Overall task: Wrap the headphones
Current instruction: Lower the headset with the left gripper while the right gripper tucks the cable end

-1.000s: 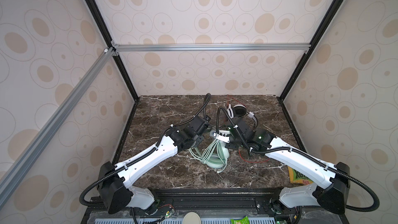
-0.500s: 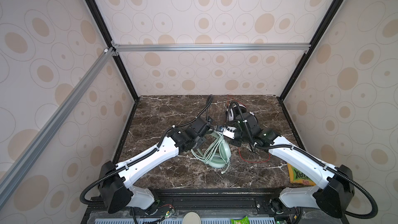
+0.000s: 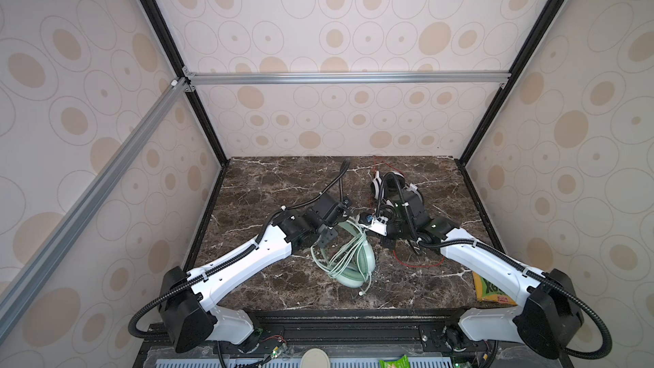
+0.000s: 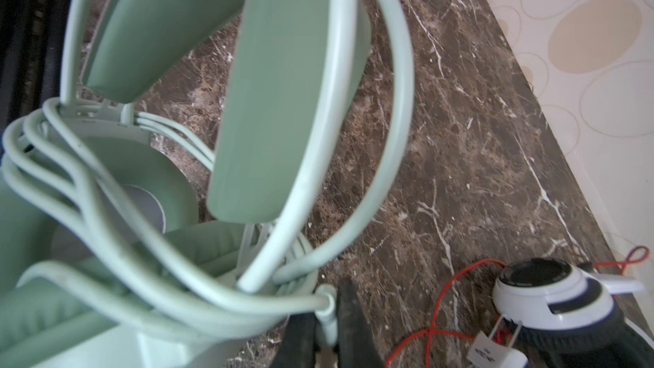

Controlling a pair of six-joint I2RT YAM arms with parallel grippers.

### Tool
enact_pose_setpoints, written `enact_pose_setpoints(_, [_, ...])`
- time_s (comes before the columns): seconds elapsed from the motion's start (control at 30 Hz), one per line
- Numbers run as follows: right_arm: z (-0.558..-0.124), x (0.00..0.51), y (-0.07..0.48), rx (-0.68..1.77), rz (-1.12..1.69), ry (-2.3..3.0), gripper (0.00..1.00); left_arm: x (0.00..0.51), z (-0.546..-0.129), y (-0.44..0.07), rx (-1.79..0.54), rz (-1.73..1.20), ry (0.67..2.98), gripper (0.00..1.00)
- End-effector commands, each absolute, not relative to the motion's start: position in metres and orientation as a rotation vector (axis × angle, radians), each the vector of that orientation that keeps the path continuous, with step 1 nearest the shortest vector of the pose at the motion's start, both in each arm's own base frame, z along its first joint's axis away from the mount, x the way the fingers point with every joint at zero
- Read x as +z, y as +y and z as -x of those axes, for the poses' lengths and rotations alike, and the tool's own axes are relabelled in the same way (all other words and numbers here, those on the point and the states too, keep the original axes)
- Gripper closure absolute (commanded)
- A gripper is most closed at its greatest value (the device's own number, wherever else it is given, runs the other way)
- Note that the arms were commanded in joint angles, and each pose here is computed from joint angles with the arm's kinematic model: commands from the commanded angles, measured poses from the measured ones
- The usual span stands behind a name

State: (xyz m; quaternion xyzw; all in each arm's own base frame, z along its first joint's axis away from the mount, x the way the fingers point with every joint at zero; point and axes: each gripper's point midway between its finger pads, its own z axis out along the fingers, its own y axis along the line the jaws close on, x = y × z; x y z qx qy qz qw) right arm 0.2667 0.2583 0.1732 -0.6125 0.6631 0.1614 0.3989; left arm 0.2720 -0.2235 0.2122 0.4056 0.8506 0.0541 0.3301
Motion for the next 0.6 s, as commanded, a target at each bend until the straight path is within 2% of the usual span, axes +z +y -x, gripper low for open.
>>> enact_pose_setpoints(0.0, [-0.253,0.191,0.275,0.518,1.569,1.486,0.98,0.287,-0.262,-0.270,-0.191,-1.042,2.015,1.00])
enact_pose_setpoints(0.27, [-0.235,0.185,0.279,0.575,1.650,1.370,0.97,0.287,-0.255,-0.270,-0.204,-1.092,2.015,1.00])
enact_pose_setpoints(0.57, [-0.199,0.179,0.278,0.736,1.867,1.268,0.92,0.285,-0.244,-0.271,-0.237,-1.165,2.022,1.00])
